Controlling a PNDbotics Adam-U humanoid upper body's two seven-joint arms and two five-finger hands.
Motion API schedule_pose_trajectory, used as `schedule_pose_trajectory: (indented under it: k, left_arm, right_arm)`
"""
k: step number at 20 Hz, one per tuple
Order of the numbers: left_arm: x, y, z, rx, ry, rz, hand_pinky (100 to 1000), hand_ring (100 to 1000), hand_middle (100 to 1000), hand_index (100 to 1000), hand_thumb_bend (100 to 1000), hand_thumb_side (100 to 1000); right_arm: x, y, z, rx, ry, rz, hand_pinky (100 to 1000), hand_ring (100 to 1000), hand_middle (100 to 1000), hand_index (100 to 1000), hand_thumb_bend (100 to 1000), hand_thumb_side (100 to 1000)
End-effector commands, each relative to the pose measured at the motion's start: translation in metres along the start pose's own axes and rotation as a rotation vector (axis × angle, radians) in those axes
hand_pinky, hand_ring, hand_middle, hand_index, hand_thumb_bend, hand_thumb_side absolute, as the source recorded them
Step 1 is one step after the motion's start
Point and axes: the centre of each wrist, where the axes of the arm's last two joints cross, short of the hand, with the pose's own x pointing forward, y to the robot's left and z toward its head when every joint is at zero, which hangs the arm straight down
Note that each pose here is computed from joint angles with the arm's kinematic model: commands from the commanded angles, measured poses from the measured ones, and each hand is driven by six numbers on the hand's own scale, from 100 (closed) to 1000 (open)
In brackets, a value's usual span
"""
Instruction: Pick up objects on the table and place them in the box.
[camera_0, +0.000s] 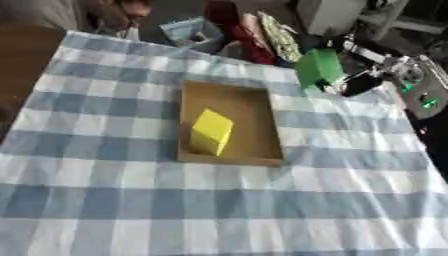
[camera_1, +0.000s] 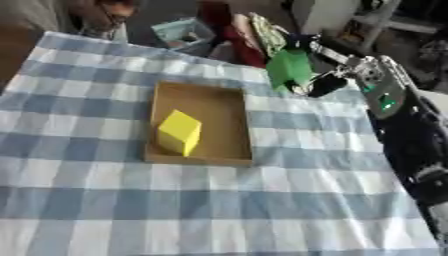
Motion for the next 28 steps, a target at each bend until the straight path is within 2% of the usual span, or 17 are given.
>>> schedule_pose_trajectory:
  k: [1,7,12,18,20,21,22,23,24,25,26,27,28]
  left_arm:
    - [0.007,0.004,-0.004,-0.012,-0.026,-0.011,664,516,499,706,166,427]
    - [0.007,0.003,-0.008,-0.016,-0.046,0.002,666,516,498,706,162,425]
    - [0.008,0.003,-0.011,-0.016,-0.058,0.01,666,515,497,706,160,429]
    - [0.008,0.003,-0.01,-0.014,-0.057,0.008,667,515,497,706,158,431]
    - [0.008,0.003,-0.01,-0.013,-0.056,0.008,668,515,497,706,154,436]
    - [0.008,0.003,-0.01,-0.013,-0.055,0.008,668,515,497,705,154,435]
    - [0.008,0.004,-0.01,-0.012,-0.055,0.007,668,515,497,705,154,435]
    - [0.008,0.004,-0.01,-0.012,-0.054,0.007,668,515,497,705,153,435]
    - [0.008,0.004,-0.01,-0.011,-0.054,0.006,668,515,497,705,153,435]
    - [0.008,0.004,-0.01,-0.011,-0.053,0.006,668,514,497,705,151,437]
    - [0.008,0.004,-0.01,-0.01,-0.052,0.006,668,515,497,705,151,437]
    - [0.008,0.004,-0.01,-0.009,-0.051,0.006,668,515,497,705,150,438]
    - [0.008,0.004,-0.01,-0.01,-0.049,0.006,668,515,497,705,150,438]
  right_arm:
    - [0.014,-0.014,-0.012,-0.019,-0.049,0.024,818,799,437,648,100,148]
    - [0.033,0.003,-0.037,0.021,-0.097,0.006,820,802,452,668,100,146]
    - [0.033,0.019,-0.043,0.05,-0.069,-0.005,821,804,467,682,100,154]
    - [0.031,0.033,-0.044,0.124,-0.049,0.03,825,818,551,711,100,196]
    - [0.031,0.034,-0.044,0.148,-0.047,0.052,829,831,632,729,100,241]
    - [0.031,0.034,-0.044,0.162,-0.045,0.067,833,846,707,759,100,294]
    - [0.032,0.034,-0.044,0.179,-0.045,0.084,835,851,730,777,100,311]
    - [0.032,0.033,-0.044,0.197,-0.045,0.106,838,863,790,843,100,358]
    - [0.033,0.032,-0.044,0.211,-0.045,0.127,839,866,801,854,100,373]
    - [0.034,0.031,-0.044,0.223,-0.046,0.146,844,876,842,887,121,453]
    - [0.036,0.029,-0.044,0.234,-0.049,0.166,846,879,852,893,132,470]
    - [0.037,0.027,-0.044,0.244,-0.054,0.185,858,895,897,917,194,541]
    - [0.039,0.025,-0.044,0.253,-0.06,0.206,863,902,912,925,229,576]
